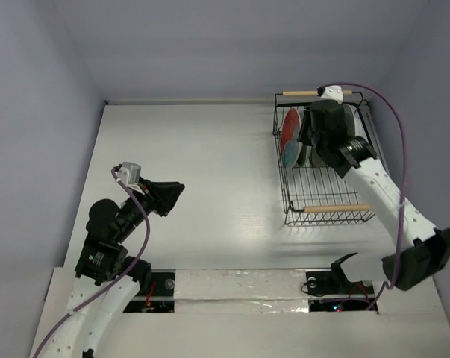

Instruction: Unload the plates from the dish rack

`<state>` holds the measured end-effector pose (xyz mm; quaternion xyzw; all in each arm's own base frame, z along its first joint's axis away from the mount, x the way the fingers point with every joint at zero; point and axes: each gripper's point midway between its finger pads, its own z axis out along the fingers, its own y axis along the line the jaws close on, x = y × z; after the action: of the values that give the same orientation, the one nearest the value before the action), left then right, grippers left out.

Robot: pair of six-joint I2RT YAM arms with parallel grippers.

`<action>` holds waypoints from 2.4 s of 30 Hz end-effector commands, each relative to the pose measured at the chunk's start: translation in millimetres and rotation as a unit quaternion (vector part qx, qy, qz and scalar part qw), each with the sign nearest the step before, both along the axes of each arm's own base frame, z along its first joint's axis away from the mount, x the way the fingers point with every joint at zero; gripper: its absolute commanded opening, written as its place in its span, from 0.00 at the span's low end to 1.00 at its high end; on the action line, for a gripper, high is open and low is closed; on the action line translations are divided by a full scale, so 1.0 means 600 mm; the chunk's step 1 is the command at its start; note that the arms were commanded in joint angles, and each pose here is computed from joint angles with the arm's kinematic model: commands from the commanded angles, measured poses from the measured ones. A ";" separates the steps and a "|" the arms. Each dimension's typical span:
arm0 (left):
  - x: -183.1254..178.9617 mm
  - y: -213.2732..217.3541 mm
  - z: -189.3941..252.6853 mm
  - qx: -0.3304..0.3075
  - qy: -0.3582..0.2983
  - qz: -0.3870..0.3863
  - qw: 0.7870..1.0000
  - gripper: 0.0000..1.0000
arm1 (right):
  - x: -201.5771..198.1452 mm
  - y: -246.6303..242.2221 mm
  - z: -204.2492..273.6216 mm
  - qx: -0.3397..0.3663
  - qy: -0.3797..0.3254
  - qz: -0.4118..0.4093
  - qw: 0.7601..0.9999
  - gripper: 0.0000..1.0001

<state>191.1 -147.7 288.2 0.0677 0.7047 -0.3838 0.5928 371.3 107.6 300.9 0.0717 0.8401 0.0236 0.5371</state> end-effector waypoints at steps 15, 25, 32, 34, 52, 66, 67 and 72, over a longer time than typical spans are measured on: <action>-0.003 0.003 0.022 -0.014 -0.022 0.005 1.000 0.35 | 0.117 -0.014 -0.060 -0.137 0.062 -0.072 0.986 0.35; -0.003 0.002 0.022 -0.014 -0.023 0.004 1.000 0.36 | 0.146 -0.023 -0.094 -0.186 0.088 -0.096 0.974 0.33; -0.005 0.002 0.023 -0.014 -0.025 0.003 1.000 0.36 | 0.158 -0.030 -0.119 -0.212 0.102 -0.111 0.966 0.19; -0.005 0.002 0.024 -0.015 -0.025 0.003 1.000 0.36 | 0.157 -0.034 -0.109 -0.213 0.095 -0.118 0.965 0.13; -0.004 0.002 0.023 -0.015 -0.025 0.003 1.000 0.38 | 0.038 -0.054 0.209 -0.113 -0.103 -0.113 0.982 0.00; 0.001 0.010 0.023 -0.014 -0.024 0.016 0.999 0.38 | -0.028 0.335 0.219 0.256 -0.142 0.245 0.924 0.00; 0.000 0.012 0.027 -0.013 -0.028 0.019 0.999 0.37 | -0.023 0.353 0.210 0.274 -0.135 0.255 0.918 0.00; -0.006 0.023 0.036 -0.017 -0.040 0.034 0.998 0.35 | 0.006 0.458 0.150 0.338 -0.095 0.291 0.890 0.00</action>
<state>189.4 -139.2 293.5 0.0503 0.6972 -0.3761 0.6082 379.0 336.2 303.4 -0.0281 0.8157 0.2950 0.4968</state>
